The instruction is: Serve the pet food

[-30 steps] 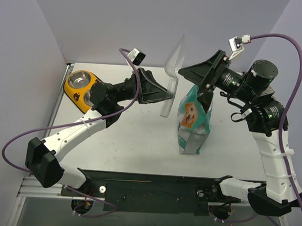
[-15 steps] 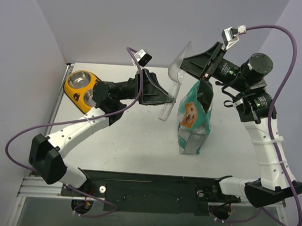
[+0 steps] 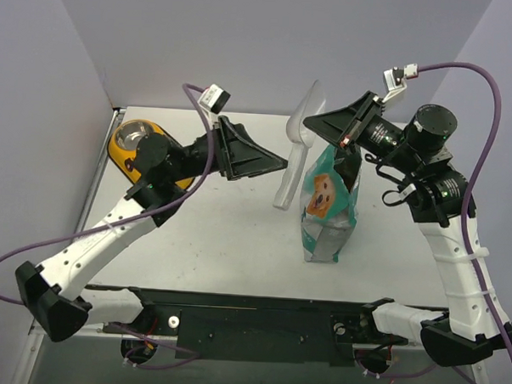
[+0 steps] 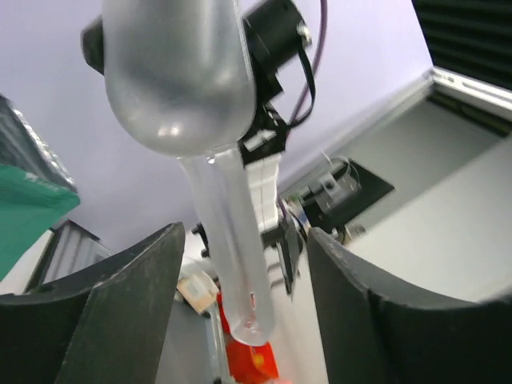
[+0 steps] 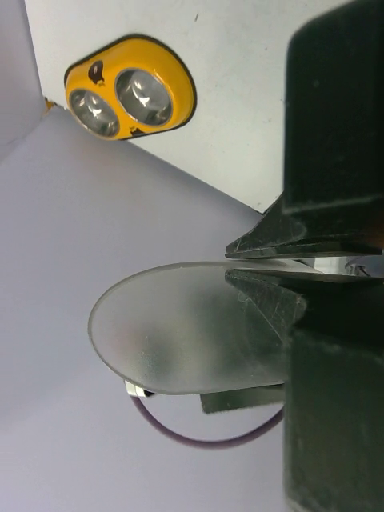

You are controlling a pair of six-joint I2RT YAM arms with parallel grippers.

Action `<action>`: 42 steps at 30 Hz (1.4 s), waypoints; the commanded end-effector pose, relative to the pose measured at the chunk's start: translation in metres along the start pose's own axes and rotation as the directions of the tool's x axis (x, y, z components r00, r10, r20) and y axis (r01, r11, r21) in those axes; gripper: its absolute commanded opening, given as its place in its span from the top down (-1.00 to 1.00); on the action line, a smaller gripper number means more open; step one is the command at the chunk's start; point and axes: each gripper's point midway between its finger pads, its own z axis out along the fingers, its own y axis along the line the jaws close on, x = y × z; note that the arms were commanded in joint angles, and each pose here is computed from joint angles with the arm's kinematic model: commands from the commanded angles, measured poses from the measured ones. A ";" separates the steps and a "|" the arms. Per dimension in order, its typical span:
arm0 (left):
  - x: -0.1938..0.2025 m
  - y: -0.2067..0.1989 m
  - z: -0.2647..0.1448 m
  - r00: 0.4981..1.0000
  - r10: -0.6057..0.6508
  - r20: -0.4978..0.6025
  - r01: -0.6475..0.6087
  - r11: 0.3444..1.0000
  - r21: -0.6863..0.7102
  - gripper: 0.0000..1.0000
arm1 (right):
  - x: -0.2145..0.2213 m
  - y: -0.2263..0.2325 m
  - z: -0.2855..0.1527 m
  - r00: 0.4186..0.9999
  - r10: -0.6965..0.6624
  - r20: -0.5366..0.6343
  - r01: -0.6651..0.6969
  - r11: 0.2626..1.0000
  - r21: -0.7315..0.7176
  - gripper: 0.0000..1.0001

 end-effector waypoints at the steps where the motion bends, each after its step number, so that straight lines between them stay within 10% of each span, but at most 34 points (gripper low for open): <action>1: -0.030 0.024 -0.028 0.944 0.255 0.211 -0.185 0.935 -0.303 -0.56 | -0.013 -0.012 -0.020 0.993 -0.023 0.117 0.009 0.992 0.124 1.00; 11: -0.022 0.033 -0.035 0.783 0.616 0.087 -0.412 0.617 -0.671 -0.65 | -0.009 -0.078 -0.047 0.979 0.008 0.201 -0.112 0.854 0.509 1.00; 23: -0.001 0.040 0.002 0.868 0.458 0.192 -0.310 0.801 -0.512 -0.58 | -0.010 -0.075 -0.051 0.971 -0.015 0.240 -0.115 0.847 0.519 1.00; 30: 0.003 0.041 0.006 0.886 0.422 0.190 -0.297 0.833 -0.466 -0.11 | -0.013 -0.073 -0.058 0.962 -0.018 0.272 -0.131 0.845 0.519 1.00; 42: -0.003 0.063 0.006 0.922 0.338 0.190 -0.209 0.845 -0.492 -0.06 | -0.013 -0.074 -0.060 0.947 -0.002 0.321 -0.172 0.843 0.510 1.00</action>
